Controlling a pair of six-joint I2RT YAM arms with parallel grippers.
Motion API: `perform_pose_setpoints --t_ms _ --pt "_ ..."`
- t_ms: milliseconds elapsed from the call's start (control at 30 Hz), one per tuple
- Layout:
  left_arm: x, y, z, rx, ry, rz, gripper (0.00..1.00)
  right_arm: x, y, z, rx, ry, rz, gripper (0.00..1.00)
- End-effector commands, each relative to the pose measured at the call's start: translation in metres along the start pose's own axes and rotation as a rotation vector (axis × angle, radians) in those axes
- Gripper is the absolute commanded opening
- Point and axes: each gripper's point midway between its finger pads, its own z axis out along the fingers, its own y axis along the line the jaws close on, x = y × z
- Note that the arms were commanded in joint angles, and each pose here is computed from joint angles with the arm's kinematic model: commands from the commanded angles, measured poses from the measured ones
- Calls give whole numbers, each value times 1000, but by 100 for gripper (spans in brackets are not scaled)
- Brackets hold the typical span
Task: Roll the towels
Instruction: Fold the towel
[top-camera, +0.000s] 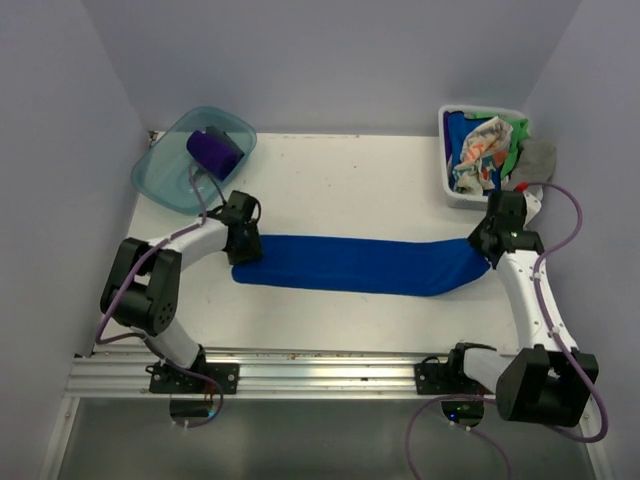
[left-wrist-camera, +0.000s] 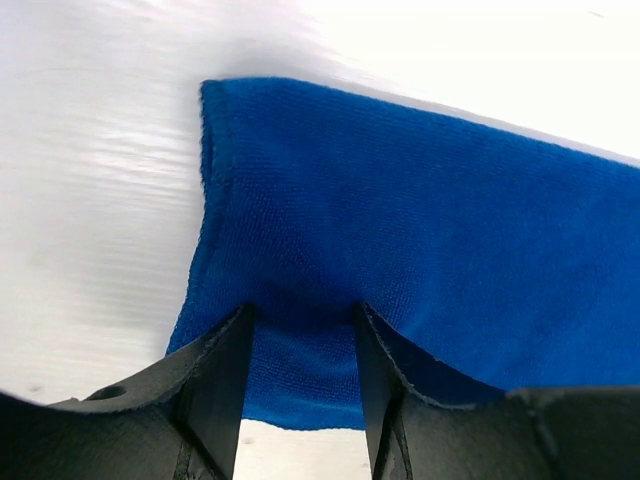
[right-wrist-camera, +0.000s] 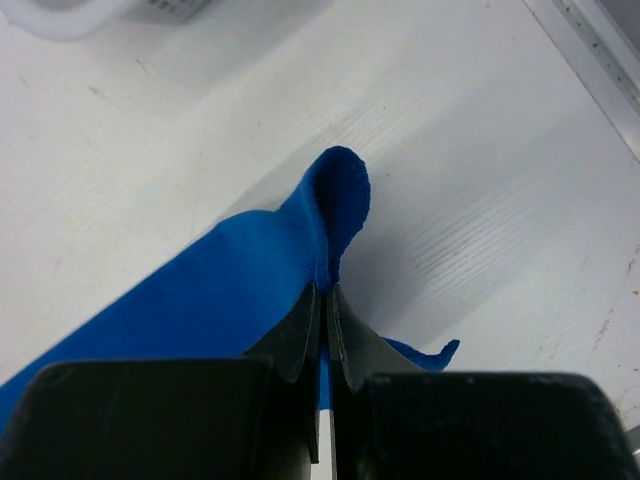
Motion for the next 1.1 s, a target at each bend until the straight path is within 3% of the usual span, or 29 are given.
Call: perform_pose_setpoints --t_ms 0,100,333,567,667,1067 --pt "45 -37 16 104 140 9 48 -30 9 -33 -38 -76 -10 0" --pt "47 -44 8 110 144 46 48 -33 25 -49 -84 -92 -35 0" --pt "4 -35 -34 59 22 93 50 -24 81 -81 -241 -83 -92 0" --pt "-23 28 -35 -9 -5 -26 50 6 139 -99 -377 -50 -165 0" --pt "-16 42 -26 -37 20 -37 50 29 173 -110 -442 -30 -226 0" --pt "12 31 -7 46 95 -73 49 115 292 -146 -630 33 -440 0"
